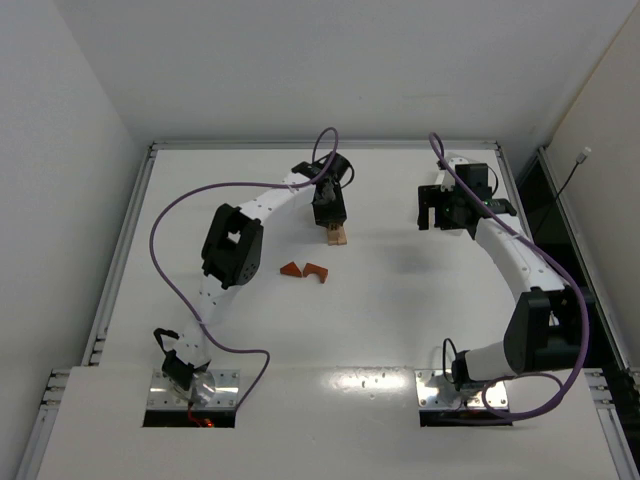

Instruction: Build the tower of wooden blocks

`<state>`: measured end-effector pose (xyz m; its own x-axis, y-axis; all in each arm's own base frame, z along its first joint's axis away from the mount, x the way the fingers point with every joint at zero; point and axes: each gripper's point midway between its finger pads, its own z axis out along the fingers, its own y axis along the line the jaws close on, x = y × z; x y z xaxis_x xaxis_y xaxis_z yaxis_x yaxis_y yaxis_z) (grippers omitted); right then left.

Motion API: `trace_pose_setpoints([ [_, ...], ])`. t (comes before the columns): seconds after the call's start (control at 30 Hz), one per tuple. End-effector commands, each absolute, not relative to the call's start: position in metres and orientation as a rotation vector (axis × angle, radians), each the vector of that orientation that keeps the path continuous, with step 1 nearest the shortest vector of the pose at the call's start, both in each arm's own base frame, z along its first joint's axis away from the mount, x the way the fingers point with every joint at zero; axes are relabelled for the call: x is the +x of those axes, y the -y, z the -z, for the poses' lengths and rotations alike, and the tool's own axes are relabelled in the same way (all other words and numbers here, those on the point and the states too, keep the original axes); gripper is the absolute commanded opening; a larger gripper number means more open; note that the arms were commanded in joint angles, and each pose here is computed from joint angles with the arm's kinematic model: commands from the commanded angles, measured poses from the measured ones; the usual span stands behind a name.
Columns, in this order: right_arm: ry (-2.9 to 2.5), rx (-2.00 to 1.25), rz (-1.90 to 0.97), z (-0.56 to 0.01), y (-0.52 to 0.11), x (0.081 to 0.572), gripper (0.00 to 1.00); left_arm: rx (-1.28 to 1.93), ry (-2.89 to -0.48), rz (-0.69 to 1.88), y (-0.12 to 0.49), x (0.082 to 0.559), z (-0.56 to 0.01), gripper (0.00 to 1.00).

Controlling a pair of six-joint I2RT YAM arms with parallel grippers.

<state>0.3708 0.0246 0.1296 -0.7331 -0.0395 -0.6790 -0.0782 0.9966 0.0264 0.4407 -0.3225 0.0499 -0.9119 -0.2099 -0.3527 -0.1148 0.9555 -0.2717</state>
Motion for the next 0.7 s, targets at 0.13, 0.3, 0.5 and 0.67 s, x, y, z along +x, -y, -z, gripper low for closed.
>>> trace_pose_setpoints([
  [0.13, -2.334, -0.058, -0.088, -0.145, -0.023, 0.375, 0.80, -0.226, -2.664, 0.404, 0.343, 0.448, -0.064, 0.00],
  [0.3, -2.334, -0.058, -0.088, -0.145, -0.023, 0.375, 0.80, -0.226, -2.656, 0.411, 0.344, 0.449, -0.065, 0.00],
  [0.5, -2.334, -0.047, -0.083, -0.145, -0.020, 0.376, 0.80, -0.230, -2.668, 0.387, 0.341, 0.448, -0.057, 0.00],
  [0.67, -2.334, -0.051, -0.094, -0.145, -0.021, 0.376, 0.80, -0.232, -2.663, 0.377, 0.340, 0.449, -0.057, 0.00],
])
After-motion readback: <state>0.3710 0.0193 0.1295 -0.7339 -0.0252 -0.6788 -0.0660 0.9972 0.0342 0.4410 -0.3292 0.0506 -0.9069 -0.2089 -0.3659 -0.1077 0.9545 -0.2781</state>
